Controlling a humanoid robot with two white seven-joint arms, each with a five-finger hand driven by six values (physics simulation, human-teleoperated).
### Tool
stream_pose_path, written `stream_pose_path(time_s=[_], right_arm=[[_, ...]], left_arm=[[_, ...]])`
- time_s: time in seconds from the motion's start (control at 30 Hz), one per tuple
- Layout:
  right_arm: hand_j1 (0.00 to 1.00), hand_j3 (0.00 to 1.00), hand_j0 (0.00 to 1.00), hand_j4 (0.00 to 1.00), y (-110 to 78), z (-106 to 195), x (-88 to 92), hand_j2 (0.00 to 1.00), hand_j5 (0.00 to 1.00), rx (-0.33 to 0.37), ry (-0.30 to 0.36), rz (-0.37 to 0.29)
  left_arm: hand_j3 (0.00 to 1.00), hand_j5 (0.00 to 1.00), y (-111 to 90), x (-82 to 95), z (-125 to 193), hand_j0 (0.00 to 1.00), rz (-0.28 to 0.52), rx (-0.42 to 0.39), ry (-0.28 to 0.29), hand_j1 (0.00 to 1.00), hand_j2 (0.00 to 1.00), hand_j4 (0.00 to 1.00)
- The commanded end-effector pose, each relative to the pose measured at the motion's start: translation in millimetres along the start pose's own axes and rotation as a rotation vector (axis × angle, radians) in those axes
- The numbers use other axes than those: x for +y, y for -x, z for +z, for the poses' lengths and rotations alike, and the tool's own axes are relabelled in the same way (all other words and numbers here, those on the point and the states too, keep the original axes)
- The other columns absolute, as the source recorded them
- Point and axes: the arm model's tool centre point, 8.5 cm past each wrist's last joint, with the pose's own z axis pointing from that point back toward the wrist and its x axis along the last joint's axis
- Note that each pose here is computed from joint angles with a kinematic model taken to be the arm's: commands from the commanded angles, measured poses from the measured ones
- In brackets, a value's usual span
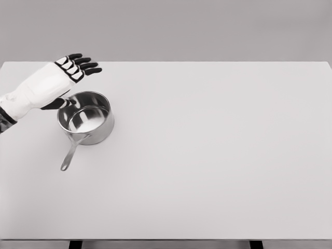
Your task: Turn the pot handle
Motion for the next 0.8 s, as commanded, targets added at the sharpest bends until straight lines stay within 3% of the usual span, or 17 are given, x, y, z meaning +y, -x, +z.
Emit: stream_pose_path(time_s=[0.0,0.1,0.23,0.43,0.5,0.77], right_arm=[[1.00,1.00,1.00,1.00,0.0,0.0,0.0,1.00,1.00,0.000,0.000,-0.001],[1.00,1.00,1.00,1.00,0.0,0.0,0.0,1.00,1.00,0.000,0.000,-0.001],[1.00,1.00,1.00,1.00,0.0,0.0,0.0,1.00,1.00,0.000,0.000,-0.001],[1.00,1.00,1.00,1.00,0.0,0.0,0.0,1.00,1.00,0.000,0.000,-0.001],[1.00,1.00,1.00,1.00,0.0,0.0,0.0,1.00,1.00,0.000,0.000,-0.001],[1.00,1.00,1.00,1.00,0.0,0.0,0.0,1.00,1.00,0.000,0.000,-0.001]], left_arm=[[1.00,1.00,-30.7,0.0,-15.5,1.00,-0.005,-0.093,-0.014,1.00,1.00,1.00],[1.00,1.00,-50.4,5.6,-19.4,1.00,-0.003,-0.147,-0.044,1.00,1.00,1.00],[1.00,1.00,-71.2,-29.7,-11.5,1.00,0.070,-0.169,0.015,1.00,1.00,1.00],[1.00,1.00,-91.9,-46.2,-16.9,1.00,0.115,-0.215,0.035,1.00,1.00,1.00],[1.00,1.00,-93.9,-46.7,-16.0,1.00,0.125,-0.215,0.013,1.00,1.00,1.00],[1.00,1.00,-95.8,-69.3,2.9,1.00,0.088,-0.198,0.102,1.00,1.00,1.00]])
